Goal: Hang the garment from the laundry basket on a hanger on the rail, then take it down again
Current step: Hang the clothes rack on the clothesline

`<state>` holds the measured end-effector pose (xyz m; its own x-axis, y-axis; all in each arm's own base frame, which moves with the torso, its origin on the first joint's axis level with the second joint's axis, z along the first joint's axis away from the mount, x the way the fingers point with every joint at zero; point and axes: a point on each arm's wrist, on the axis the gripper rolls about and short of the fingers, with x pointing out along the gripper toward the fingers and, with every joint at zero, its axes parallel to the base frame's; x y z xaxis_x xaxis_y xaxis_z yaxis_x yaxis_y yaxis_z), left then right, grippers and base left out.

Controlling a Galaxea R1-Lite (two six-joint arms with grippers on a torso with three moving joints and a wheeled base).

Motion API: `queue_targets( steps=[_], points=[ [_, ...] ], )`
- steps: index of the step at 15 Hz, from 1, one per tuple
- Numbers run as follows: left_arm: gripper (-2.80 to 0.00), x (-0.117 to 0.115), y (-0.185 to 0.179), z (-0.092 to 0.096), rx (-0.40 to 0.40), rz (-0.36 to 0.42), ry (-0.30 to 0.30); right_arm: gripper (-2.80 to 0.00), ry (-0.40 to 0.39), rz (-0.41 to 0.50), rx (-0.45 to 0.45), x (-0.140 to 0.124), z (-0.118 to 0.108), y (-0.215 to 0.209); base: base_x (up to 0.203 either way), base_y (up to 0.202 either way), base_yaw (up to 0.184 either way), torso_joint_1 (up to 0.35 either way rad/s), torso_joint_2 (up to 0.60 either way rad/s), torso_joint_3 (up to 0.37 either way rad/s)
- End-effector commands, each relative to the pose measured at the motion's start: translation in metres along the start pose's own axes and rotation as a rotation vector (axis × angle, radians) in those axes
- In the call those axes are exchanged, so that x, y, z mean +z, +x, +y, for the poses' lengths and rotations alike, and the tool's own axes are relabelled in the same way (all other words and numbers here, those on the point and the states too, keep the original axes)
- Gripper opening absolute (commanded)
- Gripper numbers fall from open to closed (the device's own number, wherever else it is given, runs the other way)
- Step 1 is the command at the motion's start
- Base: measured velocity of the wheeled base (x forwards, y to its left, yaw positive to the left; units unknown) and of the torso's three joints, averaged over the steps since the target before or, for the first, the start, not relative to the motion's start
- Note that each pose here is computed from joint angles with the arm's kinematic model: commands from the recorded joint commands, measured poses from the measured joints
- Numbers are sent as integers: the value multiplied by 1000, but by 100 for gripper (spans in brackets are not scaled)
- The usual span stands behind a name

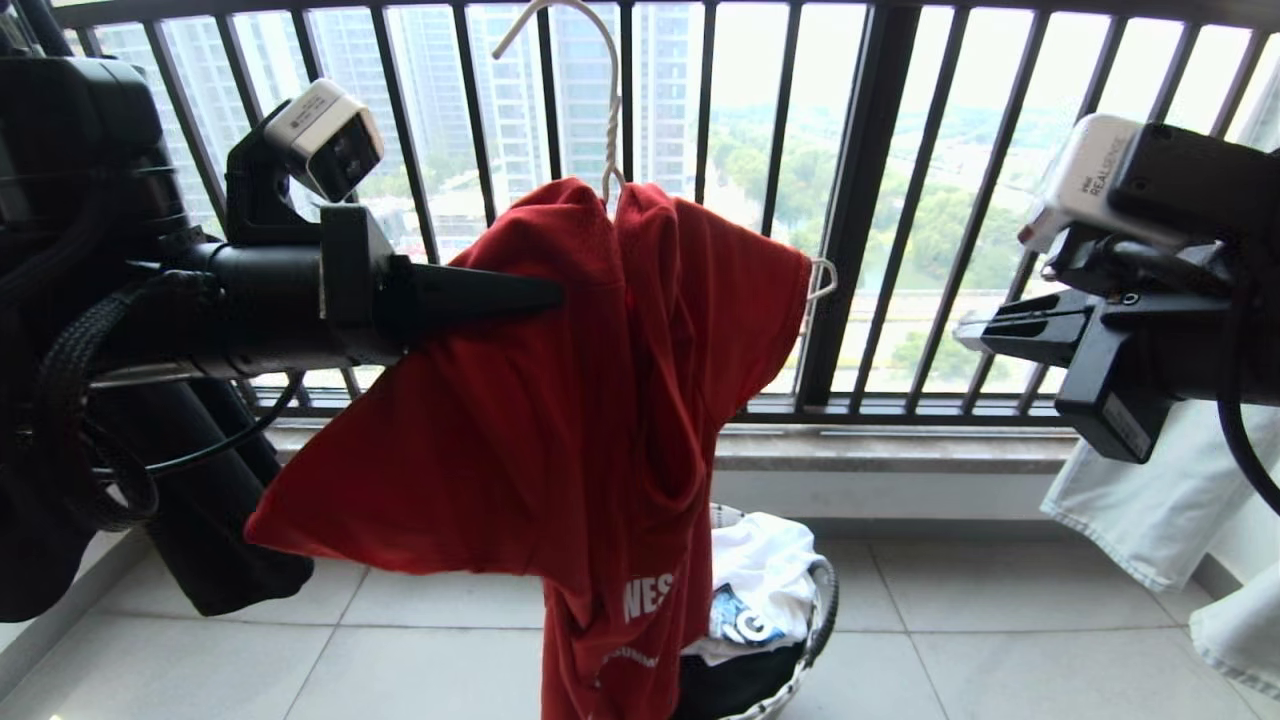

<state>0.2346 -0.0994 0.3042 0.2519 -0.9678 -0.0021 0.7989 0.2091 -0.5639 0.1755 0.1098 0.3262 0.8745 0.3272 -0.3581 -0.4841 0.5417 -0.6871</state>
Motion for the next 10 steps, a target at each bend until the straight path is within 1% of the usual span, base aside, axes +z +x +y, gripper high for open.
queue_targets(
  steps=[1, 3, 4, 5, 8, 10],
  points=[
    [-280, 0, -6, -8, -24, 14, -1, -280, -25, -32, 4, -2, -9, -3, 0, 0, 0, 0, 0, 0],
    [-280, -1, -9, -12, -37, 31, -12, -280, -49, -47, 23, -2, -12, 1, 0, 0, 0, 0, 0, 0],
    [-280, -3, -10, -12, -40, 48, -32, -280, -56, -51, 32, -2, -11, 1, 0, 0, 0, 0, 0, 0],
    [-280, -5, -10, -11, -43, 66, -54, 0, -59, -56, 42, -3, -10, 1, 0, 0, 0, 0, 0, 0],
    [-280, -12, -15, -17, -106, 126, -86, 0, -57, -94, 82, -3, -8, 1, 0, 0, 0, 0, 0, 0],
    [-280, -22, -18, -20, -132, 164, -122, 0, -53, -111, 128, -6, -3, 3, 0, 0, 0, 0, 0, 0]
  ],
)
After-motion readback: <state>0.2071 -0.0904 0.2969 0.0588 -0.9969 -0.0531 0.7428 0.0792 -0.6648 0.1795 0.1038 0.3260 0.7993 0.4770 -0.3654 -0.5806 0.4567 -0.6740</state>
